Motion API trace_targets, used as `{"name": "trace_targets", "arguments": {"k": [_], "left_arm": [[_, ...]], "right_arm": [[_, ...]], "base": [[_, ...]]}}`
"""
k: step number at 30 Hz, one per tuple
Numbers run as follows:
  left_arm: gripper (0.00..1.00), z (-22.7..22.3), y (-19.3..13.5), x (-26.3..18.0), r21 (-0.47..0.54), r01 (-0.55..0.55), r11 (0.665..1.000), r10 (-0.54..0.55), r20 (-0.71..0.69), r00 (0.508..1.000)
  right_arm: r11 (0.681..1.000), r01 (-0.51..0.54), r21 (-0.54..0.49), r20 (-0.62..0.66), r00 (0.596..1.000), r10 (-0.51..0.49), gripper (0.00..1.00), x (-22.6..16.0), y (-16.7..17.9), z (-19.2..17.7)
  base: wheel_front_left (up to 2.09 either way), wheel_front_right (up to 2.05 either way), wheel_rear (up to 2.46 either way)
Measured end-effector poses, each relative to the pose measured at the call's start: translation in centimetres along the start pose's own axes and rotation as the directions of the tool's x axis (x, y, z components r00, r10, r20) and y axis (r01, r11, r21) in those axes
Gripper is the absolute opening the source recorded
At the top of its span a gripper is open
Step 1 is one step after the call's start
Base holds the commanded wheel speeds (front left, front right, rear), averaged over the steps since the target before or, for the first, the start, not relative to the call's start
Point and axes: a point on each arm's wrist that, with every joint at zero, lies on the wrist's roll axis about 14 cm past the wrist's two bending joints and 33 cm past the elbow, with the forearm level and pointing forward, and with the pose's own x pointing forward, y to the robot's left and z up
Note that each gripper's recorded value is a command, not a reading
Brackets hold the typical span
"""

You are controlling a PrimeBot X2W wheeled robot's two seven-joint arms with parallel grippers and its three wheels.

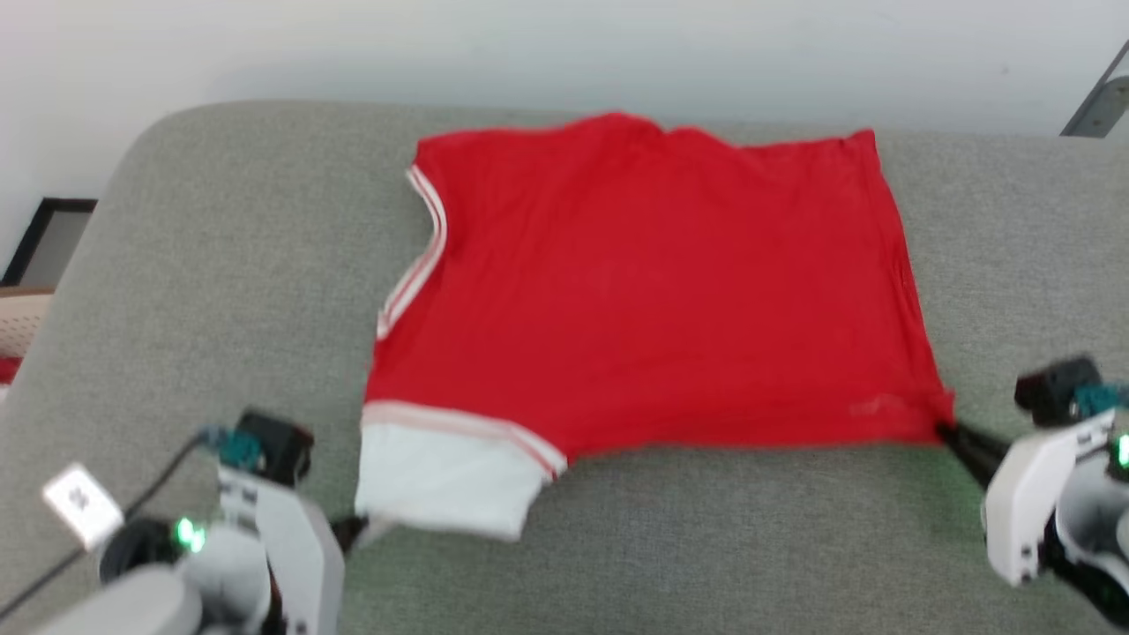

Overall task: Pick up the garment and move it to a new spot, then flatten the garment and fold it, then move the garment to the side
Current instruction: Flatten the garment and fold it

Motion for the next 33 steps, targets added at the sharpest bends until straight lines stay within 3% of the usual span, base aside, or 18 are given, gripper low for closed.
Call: {"name": "trace_targets", "arguments": {"k": [10, 18, 22, 27, 33], "left_arm": [[0.0, -7.0, -4.4, -3.2, -0.156, 0.056, 0.986, -0.085, -0.19, 0.978], [0.0, -9.7, -5.4, -4.5, -0.212, 0.042, 0.976, -0.107, -0.307, 0.946], [0.0, -7.0, -4.1, -4.5, -0.154, 0.024, 0.988, -0.062, -0.246, 0.967], [0.0, -0.7, -2.1, -4.0, -0.006, 0.006, 1.0, -0.006, -0.088, 0.996], [0.0, 6.8, -0.5, -2.6, 0.164, -0.01, 0.986, -0.003, 0.076, 0.997]], "right_arm": [[0.986, -0.08, 0.145, -0.229, 0.967, 0.112, 0.0, -4.3, 3.7, -7.8], [0.971, -0.083, 0.222, -0.292, 0.945, 0.148, 0.0, -6.8, 5.0, -10.0], [0.978, -0.048, 0.204, -0.231, 0.968, 0.095, 0.0, -7.0, 3.5, -8.1], [0.987, -0.02, 0.157, -0.151, 0.988, 0.044, 0.0, -6.5, 2.4, -4.9], [0.997, 0.002, 0.081, -0.088, 0.996, 0.005, 0.0, -5.0, 1.1, -0.9]], "base": [[0.0, 0.0, 0.0], [0.0, 0.0, 0.0], [0.0, 0.0, 0.0], [0.0, 0.0, 0.0], [0.0, 0.0, 0.0]]}}
